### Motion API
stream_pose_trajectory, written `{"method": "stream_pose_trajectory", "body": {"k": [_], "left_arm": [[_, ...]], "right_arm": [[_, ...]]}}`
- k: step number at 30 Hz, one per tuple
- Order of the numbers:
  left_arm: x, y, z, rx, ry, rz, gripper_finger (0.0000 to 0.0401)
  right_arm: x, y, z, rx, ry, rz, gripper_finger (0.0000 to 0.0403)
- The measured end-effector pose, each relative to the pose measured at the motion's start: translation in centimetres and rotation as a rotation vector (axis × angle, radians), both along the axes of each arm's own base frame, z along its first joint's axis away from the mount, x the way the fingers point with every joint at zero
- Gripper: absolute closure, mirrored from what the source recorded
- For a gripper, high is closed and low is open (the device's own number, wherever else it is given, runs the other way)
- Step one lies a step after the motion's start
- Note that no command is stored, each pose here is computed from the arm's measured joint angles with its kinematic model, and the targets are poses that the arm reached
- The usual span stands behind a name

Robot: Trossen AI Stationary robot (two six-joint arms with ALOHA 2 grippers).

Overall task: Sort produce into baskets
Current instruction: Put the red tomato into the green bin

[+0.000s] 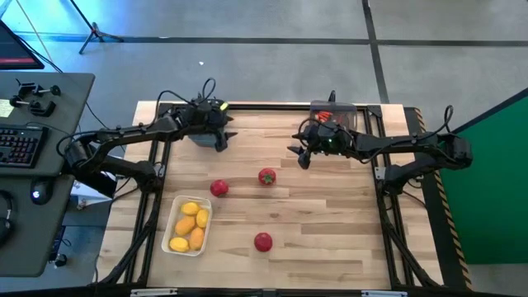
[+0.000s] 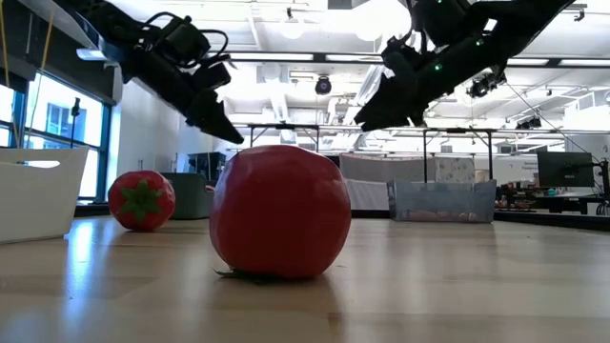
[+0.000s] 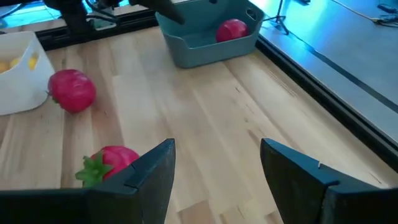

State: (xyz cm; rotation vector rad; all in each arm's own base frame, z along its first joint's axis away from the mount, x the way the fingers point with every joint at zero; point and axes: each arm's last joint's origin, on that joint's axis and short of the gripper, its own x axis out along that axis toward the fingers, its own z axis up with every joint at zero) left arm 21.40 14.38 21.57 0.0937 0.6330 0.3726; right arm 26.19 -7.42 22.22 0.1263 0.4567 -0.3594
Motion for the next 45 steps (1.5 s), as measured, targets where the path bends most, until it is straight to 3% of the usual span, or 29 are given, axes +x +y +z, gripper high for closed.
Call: {"method": "stream_pose_trajectory", "body": {"k": [6,10,20,29,32,39,45], "left_arm": [[-1.3,0.1,-1.0,0.073,0.226,0.205,0.0137],[-1.7,0.0,-1.3,0.086,0.300,0.264,0.0137],[-0.7,-1.3,-1.3,0.011,0.231,0.181,0.0163],[0.1,-2.0,-1.0,-0.096,0.120,0.044,0.0177],[0.1,-2.0,-1.0,-0.103,0.113,0.043,0.0183],[0.3,-1.9,-0.8,-0.088,0.089,0.042,0.0192],[0.3,-2.0,-0.8,-0.083,0.093,0.033,0.0192]], "right_arm": [[0.0,0.8,-0.3,-0.011,0.044,0.007,0.0176],[0.3,2.2,-0.3,-0.025,0.045,0.040,0.0176],[1.6,9.0,-1.8,0.066,0.036,0.082,0.0172],[5.1,11.2,-4.0,0.172,0.138,0.052,0.0107],[7.0,11.4,-4.5,0.136,0.168,0.049,0.0087],[10.8,11.8,-4.9,-0.068,0.260,0.042,0.0076],[12.2,11.2,-5.3,-0.100,0.328,0.030,0.0076]]}}
